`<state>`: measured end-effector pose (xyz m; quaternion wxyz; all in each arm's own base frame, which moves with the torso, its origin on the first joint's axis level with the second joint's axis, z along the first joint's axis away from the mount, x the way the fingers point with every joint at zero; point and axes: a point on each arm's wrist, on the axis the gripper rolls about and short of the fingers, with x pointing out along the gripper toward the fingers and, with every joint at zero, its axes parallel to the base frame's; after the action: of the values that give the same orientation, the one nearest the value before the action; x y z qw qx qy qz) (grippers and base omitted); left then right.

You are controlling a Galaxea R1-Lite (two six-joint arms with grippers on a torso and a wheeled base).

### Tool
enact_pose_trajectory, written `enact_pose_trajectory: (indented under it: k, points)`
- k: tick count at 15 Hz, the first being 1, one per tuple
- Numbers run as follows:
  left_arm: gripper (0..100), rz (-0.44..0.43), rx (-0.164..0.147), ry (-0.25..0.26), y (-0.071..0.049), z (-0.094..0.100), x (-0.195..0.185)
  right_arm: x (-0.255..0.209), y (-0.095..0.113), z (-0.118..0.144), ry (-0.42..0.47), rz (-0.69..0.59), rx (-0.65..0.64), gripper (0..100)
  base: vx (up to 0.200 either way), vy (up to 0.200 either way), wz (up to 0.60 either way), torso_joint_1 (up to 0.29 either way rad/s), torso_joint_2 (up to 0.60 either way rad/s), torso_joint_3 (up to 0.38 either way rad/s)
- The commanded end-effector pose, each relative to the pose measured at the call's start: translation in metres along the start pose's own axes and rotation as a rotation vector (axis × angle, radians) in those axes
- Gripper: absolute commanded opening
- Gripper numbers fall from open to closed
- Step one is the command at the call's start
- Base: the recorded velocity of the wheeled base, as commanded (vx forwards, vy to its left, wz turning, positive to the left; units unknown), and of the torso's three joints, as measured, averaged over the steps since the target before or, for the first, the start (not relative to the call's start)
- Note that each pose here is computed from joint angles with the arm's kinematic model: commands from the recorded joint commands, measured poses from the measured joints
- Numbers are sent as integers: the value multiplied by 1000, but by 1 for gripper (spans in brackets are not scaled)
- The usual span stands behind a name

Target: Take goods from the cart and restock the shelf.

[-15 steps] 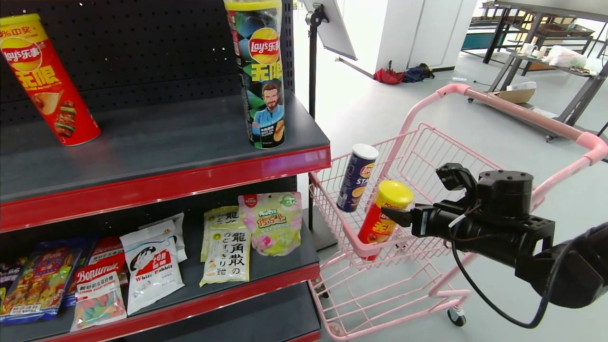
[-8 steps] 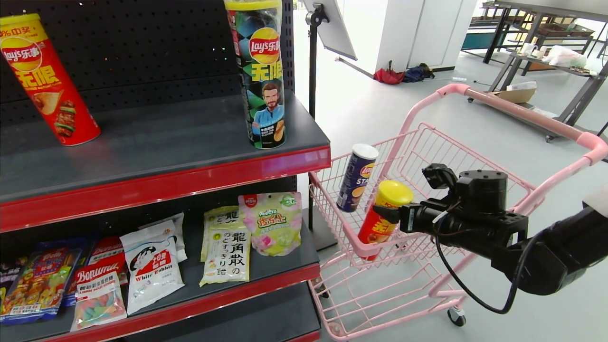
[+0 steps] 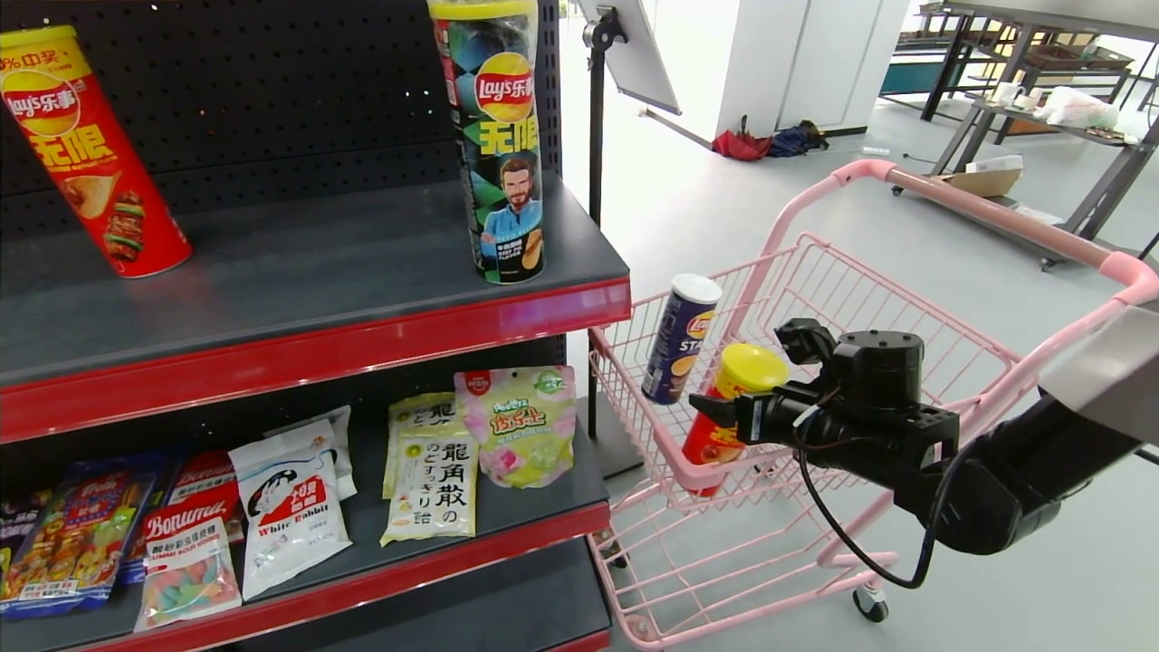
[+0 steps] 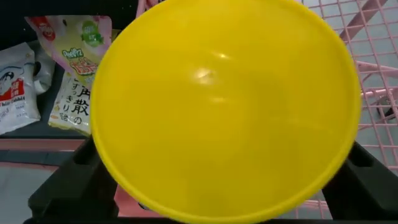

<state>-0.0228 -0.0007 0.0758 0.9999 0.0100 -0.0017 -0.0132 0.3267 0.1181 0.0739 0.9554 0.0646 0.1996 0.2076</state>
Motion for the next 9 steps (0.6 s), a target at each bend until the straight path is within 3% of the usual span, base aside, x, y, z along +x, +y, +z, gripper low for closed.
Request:
enact_pose_trajectory:
  k: [1, 6, 9]
  points:
    - [100, 0, 0, 0, 0, 0, 0, 7, -1, -3, -22, 5, -5, 0, 0, 0, 0, 0, 0, 0]
    - [100, 0, 0, 0, 0, 0, 0, 6, 3, -4, -22, 14, -13, 0, 0, 0, 0, 0, 0, 0]
    - [100, 0, 0, 0, 0, 0, 0, -7, 9, 28, -130, -20, -41, 0, 0, 0, 0, 0, 0, 0]
